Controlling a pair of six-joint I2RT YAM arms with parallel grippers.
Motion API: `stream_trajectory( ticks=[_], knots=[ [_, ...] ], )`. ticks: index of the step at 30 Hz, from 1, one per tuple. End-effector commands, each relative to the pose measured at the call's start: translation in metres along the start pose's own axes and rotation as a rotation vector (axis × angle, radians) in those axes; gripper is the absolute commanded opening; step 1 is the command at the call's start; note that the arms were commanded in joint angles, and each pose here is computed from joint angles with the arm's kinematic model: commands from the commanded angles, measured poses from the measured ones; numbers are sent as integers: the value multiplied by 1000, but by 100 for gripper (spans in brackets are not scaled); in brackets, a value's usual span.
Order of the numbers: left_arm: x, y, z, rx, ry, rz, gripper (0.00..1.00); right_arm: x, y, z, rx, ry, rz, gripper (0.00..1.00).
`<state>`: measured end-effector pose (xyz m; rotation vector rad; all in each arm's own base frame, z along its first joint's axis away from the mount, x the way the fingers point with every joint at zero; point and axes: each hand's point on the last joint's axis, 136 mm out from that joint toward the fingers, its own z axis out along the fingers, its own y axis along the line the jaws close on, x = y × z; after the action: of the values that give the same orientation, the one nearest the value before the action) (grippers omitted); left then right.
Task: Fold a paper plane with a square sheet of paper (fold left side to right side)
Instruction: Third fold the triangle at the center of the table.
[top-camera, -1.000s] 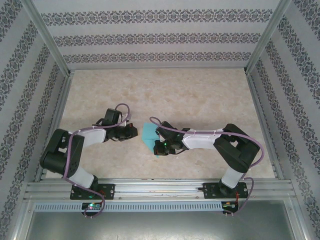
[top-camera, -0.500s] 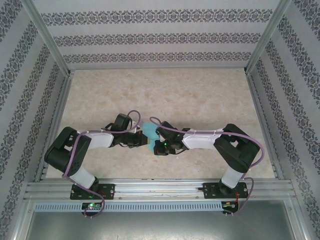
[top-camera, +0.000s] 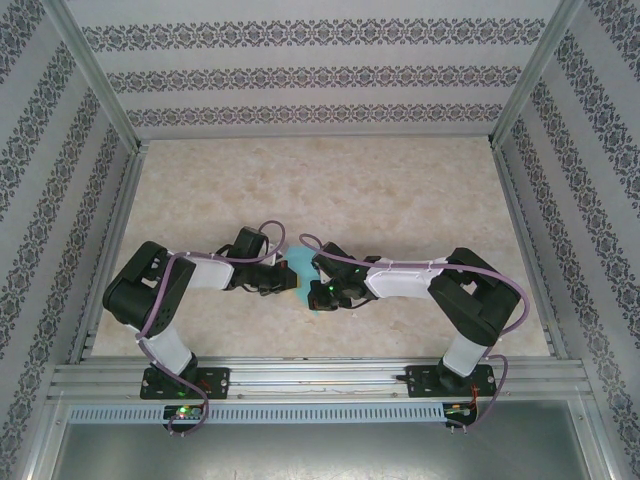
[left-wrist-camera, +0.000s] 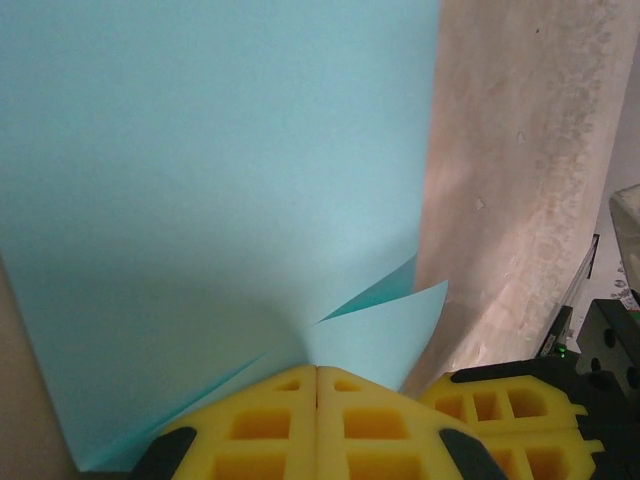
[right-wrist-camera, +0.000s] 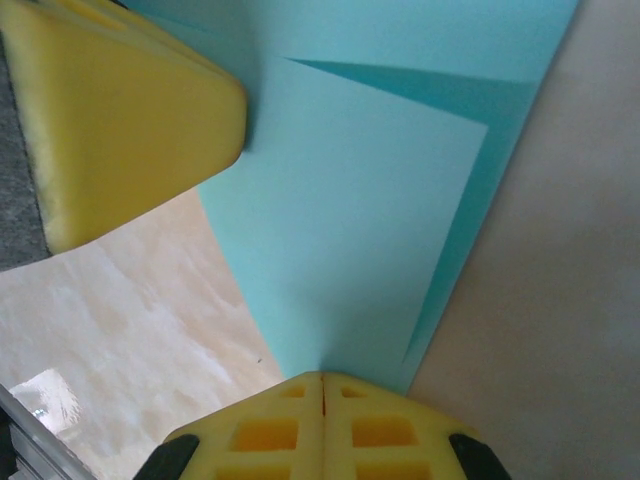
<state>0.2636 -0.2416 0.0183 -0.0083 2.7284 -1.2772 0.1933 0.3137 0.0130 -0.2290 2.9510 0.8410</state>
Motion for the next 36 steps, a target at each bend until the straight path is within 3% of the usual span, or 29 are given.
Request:
stream_trajectory(
  ticks=[1,12,28,36],
  knots=[
    [11,27,4,-123,33,-20,0,13,-40,-1,148,40,45,0],
    [14,36,3,-173,44,-37,0,-14,25,-25,-112,-37,-3,0],
    [16,41,4,-186,54,-49,0,-29,37,7,-121,-32,7,0],
    [17,44,5,-202,59,-57,0,-18,21,17,-64,10,25,0]
  ],
)
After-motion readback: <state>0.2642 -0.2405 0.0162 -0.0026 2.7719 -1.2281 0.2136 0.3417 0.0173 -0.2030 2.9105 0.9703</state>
